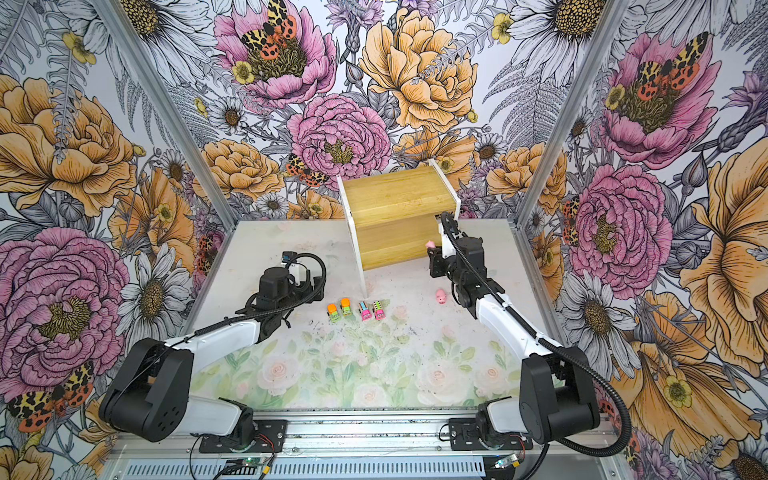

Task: Place and organize the plastic toys onto the shelf
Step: 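Lift the pink pig with the right gripper and carry it toward the shelf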

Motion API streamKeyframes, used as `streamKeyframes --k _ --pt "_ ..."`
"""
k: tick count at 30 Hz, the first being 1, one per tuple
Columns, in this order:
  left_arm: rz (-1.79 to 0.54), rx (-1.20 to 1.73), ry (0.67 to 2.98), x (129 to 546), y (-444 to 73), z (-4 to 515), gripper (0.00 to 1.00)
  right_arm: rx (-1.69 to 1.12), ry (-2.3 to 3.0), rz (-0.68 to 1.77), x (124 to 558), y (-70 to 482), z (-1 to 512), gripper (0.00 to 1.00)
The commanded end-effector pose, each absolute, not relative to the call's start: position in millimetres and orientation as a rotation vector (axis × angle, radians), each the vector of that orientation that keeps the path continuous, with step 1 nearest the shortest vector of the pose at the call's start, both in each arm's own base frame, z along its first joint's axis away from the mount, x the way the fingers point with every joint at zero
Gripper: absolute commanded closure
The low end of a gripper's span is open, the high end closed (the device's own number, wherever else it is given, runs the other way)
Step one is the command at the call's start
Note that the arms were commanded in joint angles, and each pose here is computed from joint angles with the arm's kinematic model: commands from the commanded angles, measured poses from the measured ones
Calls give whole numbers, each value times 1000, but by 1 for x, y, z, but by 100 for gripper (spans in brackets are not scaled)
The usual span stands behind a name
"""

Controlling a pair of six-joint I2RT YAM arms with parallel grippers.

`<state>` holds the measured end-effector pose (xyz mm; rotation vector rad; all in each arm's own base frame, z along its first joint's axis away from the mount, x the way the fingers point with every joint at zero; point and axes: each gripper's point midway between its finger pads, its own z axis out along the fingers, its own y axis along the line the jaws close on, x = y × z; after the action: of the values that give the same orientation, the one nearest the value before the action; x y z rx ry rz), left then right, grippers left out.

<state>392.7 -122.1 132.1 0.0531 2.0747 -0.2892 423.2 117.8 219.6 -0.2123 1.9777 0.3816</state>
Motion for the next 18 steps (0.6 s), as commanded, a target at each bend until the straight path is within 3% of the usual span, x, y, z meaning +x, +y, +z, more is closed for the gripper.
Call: streamKeyframes --k 1,18 --pt "-276 68 2068 390 -122 135 1 -141 1953 341 438 111 227 76" --pt "-275 69 2073 390 -122 133 1 -85 1934 326 453 107 227 76"
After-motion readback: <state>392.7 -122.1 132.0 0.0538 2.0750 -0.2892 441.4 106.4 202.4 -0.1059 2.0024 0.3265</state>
